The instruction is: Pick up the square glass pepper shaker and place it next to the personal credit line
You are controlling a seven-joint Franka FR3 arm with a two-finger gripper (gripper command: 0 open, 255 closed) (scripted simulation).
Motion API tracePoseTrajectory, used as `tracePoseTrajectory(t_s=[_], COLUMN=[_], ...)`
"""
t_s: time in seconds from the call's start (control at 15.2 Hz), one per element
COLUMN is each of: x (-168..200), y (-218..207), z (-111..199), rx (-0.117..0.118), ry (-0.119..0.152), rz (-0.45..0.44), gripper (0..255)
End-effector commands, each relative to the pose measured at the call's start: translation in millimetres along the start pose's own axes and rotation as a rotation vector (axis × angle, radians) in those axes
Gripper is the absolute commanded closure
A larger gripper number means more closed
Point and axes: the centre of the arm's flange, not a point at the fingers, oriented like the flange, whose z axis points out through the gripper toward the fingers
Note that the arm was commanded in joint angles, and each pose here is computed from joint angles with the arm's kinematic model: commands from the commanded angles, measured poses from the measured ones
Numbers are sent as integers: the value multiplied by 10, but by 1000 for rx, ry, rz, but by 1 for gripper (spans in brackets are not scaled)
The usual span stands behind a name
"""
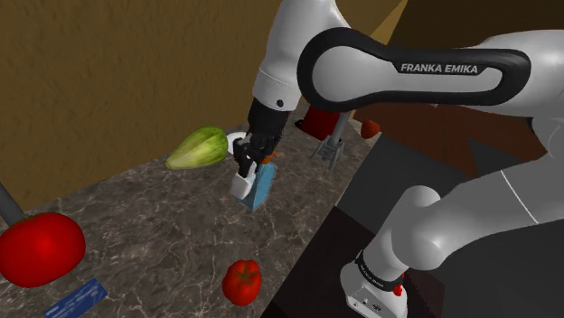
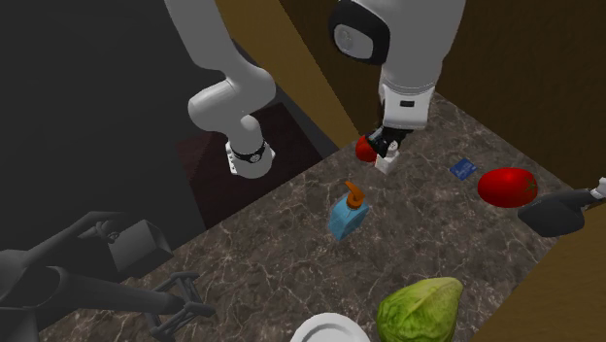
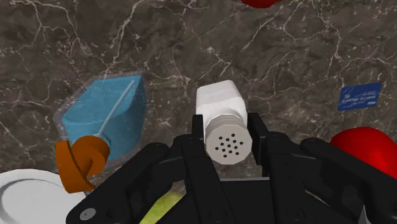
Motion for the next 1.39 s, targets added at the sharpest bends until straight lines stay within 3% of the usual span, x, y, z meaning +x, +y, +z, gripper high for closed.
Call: tracePoseTrajectory(t_s=[0.0, 1.32], x=[153, 1776], y=[-208, -2263], z=[29, 364], rx=[2, 2], ry=[0, 0], rz=[1, 1], gripper=[255, 255])
